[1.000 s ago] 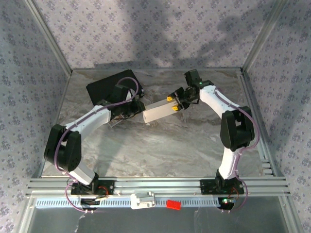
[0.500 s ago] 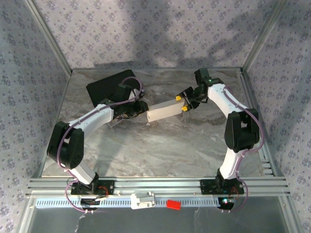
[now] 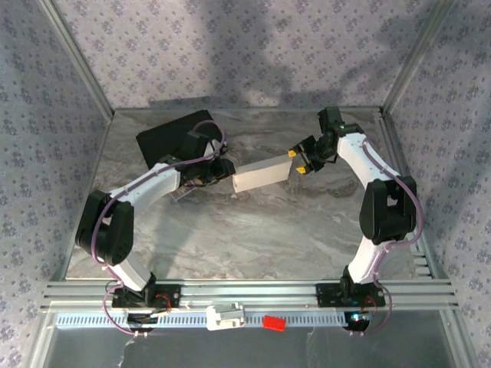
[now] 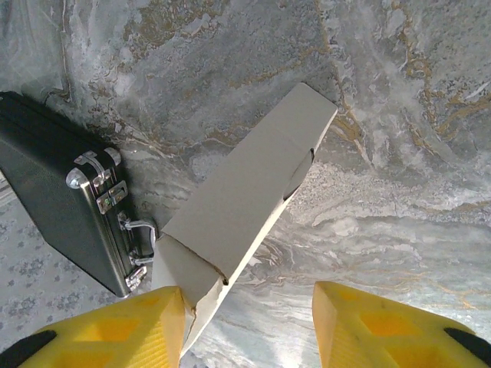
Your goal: Fold the paper box
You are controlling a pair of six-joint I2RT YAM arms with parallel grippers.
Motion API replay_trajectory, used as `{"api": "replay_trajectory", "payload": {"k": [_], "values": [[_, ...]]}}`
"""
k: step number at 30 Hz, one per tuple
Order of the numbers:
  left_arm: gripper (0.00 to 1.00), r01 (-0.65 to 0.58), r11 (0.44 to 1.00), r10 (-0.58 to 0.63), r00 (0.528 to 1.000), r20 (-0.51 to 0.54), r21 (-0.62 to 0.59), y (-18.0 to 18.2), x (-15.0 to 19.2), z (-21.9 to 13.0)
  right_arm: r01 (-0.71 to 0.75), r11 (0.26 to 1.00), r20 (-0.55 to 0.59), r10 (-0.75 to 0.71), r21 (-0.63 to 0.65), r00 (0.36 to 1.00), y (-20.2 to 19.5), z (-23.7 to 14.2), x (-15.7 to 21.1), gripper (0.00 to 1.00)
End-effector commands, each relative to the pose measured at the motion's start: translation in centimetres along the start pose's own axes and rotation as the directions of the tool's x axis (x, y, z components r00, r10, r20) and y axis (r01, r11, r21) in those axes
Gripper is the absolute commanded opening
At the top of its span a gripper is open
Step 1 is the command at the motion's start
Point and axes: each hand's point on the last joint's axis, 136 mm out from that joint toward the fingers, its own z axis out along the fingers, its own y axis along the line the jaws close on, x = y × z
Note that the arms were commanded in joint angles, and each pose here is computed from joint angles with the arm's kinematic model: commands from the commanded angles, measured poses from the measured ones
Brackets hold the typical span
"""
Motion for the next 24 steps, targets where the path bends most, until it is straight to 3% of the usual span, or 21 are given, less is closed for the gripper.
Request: {"api": "replay_trajectory", "payload": {"k": [1,13,24], "values": [[0.29,0.076,0.933,-0.157,0.965,-0.208,-0.351,9.9,7.2,1.6,-0.039,0.992,0.001,0.040,0.118,0.999,-3.8,1.3,-0.2,0.48],[0.29,0.076,0.933,-0.160,0.964,-0.214,-0.353,10.1,7.3,1.9,-0.150,0.898,-0.041,0.183,0.413,0.982,-13.7,5.2,0.9,0.46],[0.28,0.028,0.928,-0.131,0.957,-0.258,-0.371,10.4,8.8,1.6,-0.088,0.908,-0.048,0.118,0.410,0.992,-12.8,4.4,1.4,0.44]]}}
